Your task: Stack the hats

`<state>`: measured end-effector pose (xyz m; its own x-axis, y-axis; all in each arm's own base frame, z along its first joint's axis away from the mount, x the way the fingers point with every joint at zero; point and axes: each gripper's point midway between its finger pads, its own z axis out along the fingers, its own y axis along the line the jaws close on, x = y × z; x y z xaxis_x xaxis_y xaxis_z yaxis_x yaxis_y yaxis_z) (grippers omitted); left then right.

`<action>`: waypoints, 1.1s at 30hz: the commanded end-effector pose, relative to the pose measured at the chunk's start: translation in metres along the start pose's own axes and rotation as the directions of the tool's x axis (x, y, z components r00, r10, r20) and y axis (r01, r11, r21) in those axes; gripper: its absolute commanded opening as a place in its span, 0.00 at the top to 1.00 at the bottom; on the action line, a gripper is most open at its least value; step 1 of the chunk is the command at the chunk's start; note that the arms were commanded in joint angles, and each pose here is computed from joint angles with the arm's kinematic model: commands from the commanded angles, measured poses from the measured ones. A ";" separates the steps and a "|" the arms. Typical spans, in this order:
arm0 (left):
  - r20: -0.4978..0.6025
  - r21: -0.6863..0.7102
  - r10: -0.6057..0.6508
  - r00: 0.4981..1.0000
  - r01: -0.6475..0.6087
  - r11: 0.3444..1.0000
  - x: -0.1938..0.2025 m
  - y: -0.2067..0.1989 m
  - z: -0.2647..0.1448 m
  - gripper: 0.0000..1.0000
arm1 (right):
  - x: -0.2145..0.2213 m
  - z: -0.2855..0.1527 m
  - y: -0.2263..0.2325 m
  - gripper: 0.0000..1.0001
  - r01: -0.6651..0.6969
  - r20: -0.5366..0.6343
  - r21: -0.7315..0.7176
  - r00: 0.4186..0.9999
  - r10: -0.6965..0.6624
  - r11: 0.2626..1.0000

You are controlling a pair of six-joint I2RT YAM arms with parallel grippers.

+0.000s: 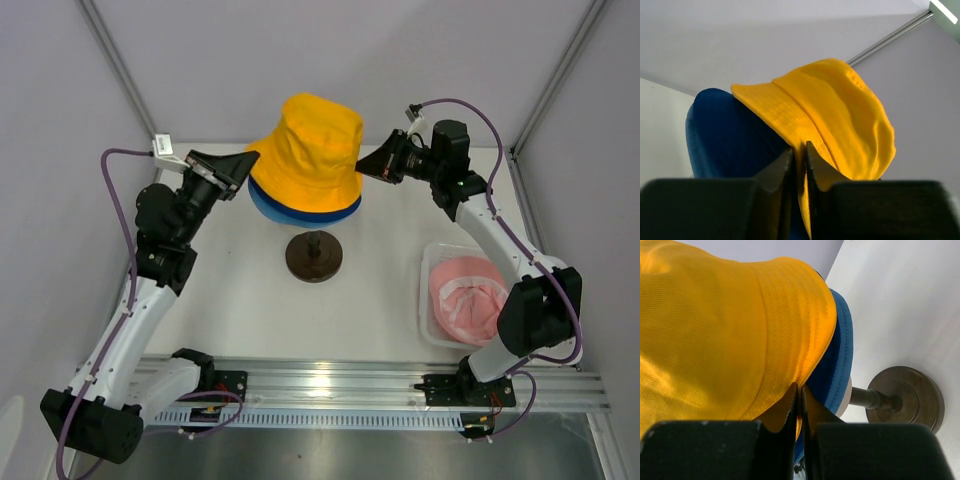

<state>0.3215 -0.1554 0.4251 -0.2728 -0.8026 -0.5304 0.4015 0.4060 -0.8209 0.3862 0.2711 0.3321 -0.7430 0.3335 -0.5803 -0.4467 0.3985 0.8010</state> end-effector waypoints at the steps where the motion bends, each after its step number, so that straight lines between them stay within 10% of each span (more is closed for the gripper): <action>1: 0.046 0.032 0.002 0.999 -0.004 0.999 -0.010 -0.007 -0.002 0.87 | -0.001 0.005 0.001 0.93 0.023 -0.012 -0.013 1.000 -0.023 1.000; 3: 0.038 0.023 0.006 0.999 -0.007 1.000 -0.009 -0.004 -0.001 0.99 | -0.001 0.005 0.000 0.94 0.022 -0.011 -0.010 1.000 -0.022 1.000; 33: -0.083 -0.178 -0.157 0.984 0.140 0.974 0.075 0.107 -0.036 0.99 | 0.001 0.028 -0.024 1.00 -0.057 -0.016 -0.038 0.998 0.057 0.998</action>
<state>0.3039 -0.1479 0.3686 -0.2803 -0.8699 -0.4058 0.3924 0.2820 -0.8755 0.4011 0.2842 0.3329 -0.7458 0.3484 -0.5678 -0.4763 0.3169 0.8202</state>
